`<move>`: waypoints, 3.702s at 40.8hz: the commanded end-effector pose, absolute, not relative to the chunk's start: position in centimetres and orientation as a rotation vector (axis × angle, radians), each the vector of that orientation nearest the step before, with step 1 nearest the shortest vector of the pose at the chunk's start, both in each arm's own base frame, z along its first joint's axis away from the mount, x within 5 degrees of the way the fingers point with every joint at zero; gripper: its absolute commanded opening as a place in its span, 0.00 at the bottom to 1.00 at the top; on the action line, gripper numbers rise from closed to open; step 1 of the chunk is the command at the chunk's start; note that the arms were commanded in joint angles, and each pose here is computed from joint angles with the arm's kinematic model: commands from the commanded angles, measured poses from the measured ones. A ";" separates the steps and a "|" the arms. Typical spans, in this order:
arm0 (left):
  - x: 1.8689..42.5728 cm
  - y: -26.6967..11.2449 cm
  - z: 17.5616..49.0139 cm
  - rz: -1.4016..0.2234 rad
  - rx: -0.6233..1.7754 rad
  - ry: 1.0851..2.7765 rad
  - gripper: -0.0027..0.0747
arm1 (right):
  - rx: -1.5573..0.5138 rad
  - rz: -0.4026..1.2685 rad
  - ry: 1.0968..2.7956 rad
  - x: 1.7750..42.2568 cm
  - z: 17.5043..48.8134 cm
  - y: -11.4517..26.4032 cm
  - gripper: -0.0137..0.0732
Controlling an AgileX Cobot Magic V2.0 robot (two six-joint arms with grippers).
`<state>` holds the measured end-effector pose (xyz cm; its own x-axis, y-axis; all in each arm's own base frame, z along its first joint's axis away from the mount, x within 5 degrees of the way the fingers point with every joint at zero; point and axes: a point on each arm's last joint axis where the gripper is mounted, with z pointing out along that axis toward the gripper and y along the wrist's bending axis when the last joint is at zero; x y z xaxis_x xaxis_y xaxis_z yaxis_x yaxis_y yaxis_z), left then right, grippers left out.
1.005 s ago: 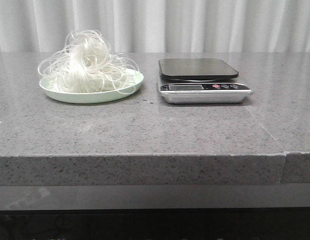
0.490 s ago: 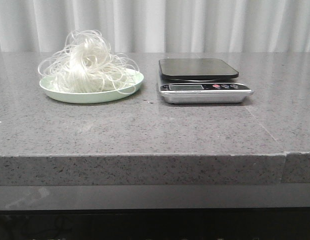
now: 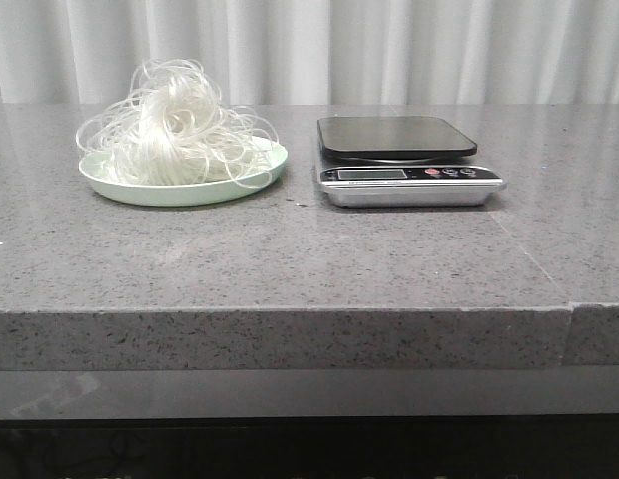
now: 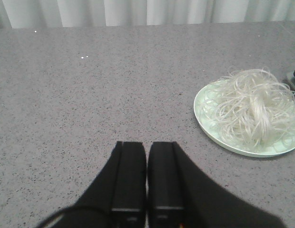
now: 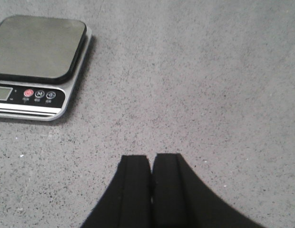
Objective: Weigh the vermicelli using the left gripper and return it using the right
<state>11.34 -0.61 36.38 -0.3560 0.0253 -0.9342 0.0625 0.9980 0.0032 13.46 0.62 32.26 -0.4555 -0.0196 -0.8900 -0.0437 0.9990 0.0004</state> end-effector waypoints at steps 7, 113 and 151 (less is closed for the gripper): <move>13.2 -0.8 37.3 -0.055 0.052 1.880 0.30 | -0.046 0.015 2.000 14.8 33.0 0.6 0.63; 31.4 -16.0 44.3 -0.491 0.347 1.748 0.22 | -0.046 0.016 1.973 14.9 33.2 0.6 0.78; 34.9 -29.1 35.1 -0.518 0.551 1.558 0.26 | -0.046 0.016 1.973 14.9 33.2 0.6 0.78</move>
<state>35.49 -29.41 30.74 -0.1856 0.1537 -0.9705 0.6346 0.7729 0.0011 14.52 0.68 31.76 -0.4789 -0.0209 -0.8776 -0.0439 0.9990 0.0002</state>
